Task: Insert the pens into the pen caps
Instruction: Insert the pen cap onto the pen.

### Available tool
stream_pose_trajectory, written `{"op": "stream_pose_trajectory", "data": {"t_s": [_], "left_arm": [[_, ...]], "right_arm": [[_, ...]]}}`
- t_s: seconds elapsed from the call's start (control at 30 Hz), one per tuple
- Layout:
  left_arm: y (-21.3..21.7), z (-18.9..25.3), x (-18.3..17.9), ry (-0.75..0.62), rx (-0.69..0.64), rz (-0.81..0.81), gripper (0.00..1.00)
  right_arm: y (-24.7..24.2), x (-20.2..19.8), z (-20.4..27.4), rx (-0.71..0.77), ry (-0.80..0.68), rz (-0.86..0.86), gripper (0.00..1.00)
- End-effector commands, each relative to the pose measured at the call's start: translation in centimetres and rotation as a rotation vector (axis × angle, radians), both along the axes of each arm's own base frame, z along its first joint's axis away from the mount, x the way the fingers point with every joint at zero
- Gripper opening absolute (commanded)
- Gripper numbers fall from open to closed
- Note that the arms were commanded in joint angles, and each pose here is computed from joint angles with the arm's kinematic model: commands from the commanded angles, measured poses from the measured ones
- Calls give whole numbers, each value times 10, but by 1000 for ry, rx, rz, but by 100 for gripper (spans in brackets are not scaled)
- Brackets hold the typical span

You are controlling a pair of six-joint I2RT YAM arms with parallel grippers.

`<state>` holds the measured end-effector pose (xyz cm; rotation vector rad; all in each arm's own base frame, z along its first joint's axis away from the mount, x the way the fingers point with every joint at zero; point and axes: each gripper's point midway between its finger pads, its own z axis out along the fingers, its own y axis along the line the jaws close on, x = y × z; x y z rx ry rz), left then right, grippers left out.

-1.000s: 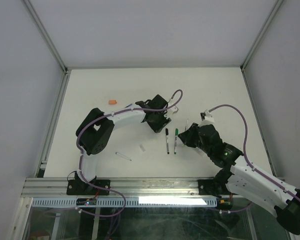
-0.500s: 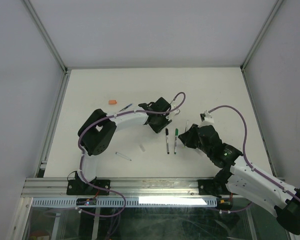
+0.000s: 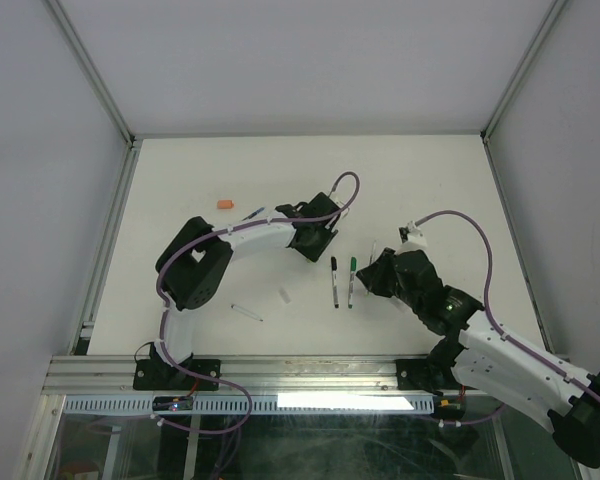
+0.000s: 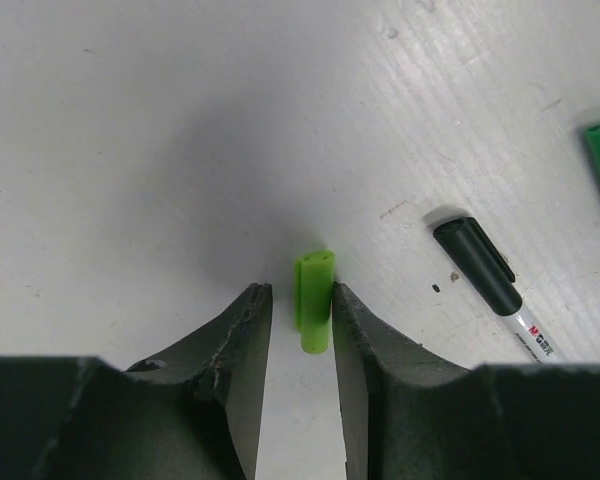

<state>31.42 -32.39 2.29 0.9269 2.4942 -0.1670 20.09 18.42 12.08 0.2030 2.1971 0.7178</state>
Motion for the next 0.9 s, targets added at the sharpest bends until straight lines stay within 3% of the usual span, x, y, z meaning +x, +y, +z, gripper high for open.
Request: {"op": "stream_pose_trajectory", "data": {"t_s": [0.0, 0.2, 0.63, 0.87], "left_arm": [[26, -33, -21, 113, 81, 83, 35], [23, -34, -18, 115, 78, 81, 36], [14, -43, -23, 171, 57, 53, 15], [22, -28, -16, 205, -71, 151, 14]], "right_arm": [[4, 9, 12, 35, -39, -19, 0], [4, 9, 13, 37, -40, -20, 0], [2, 7, 10, 31, -32, -21, 0], [12, 5, 7, 41, -17, 23, 0]]}}
